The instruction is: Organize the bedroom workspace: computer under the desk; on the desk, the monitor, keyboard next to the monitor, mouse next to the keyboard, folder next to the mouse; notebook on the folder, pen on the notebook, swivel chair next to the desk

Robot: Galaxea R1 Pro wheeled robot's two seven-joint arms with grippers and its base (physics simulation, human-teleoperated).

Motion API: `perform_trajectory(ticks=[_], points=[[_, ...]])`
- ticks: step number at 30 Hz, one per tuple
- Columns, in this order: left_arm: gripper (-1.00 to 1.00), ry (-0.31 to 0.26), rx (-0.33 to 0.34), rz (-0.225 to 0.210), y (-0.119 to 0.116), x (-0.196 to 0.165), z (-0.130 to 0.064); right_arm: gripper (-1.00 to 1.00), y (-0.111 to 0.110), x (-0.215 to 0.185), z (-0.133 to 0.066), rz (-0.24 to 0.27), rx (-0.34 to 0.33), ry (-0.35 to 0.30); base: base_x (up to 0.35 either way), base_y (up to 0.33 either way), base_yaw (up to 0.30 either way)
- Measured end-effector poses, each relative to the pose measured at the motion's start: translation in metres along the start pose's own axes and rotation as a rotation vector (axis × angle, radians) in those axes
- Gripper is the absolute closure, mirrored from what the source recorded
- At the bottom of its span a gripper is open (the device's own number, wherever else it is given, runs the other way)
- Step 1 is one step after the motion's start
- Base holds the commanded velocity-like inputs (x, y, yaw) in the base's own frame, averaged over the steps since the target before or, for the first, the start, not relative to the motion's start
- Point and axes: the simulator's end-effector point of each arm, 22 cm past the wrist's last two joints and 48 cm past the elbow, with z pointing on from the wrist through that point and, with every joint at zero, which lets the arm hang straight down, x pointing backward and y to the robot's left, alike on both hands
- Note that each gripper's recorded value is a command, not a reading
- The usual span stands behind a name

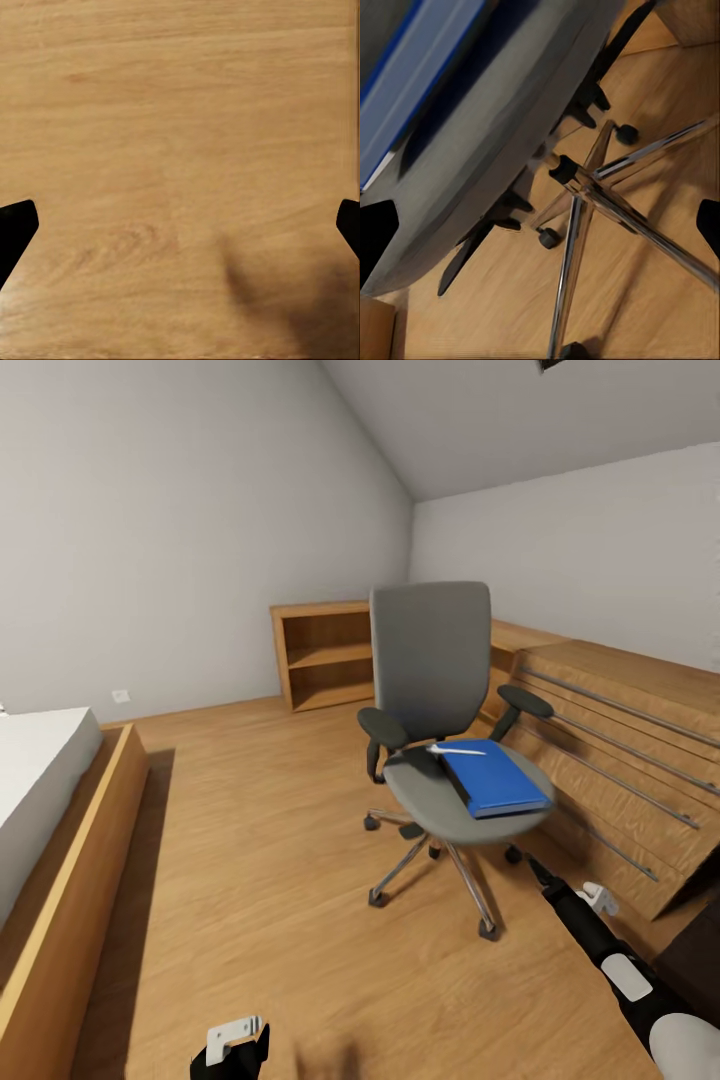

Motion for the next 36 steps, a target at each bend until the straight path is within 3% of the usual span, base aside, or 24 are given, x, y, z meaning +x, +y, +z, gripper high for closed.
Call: perform_trajectory(ticks=[12, 20, 24, 28, 33, 36], points=[[-1.0, -0.002, 0.001, 0.0, 0.0, -0.001, 0.0, -1.0, -0.01, 0.011, -0.004, 0.018, 0.03, 0.021, -0.094, -0.048, 0.0], [-1.0, -0.009, 0.003, 0.002, -0.003, -0.008, -0.004, -1.0, -0.026, 0.023, -0.008, 0.027, 0.122, 0.045, -0.008, -0.004, 0.0], [-1.0, -0.026, 0.003, 0.001, -0.004, -0.02, -0.008, -1.0, -0.036, 0.036, -0.016, 0.02, 0.183, 0.09, -0.002, -0.001, 0.0], [-1.0, -0.033, 0.002, 0.001, -0.006, -0.028, -0.013, -1.0, -0.05, 0.06, -0.032, -0.061, 0.239, 0.17, 0.0, 0.0, 0.0], [-1.0, -0.033, -0.001, 0.001, -0.007, -0.037, -0.019, -1.0, -0.051, 0.07, -0.044, -0.193, 0.249, 0.206, 0.0, 0.0, 0.0], [-1.0, -0.033, -0.003, 0.0, -0.007, -0.043, -0.022, -1.0, -0.051, 0.077, -0.053, -0.245, 0.255, 0.222, 0.0, 0.0, 0.0]])
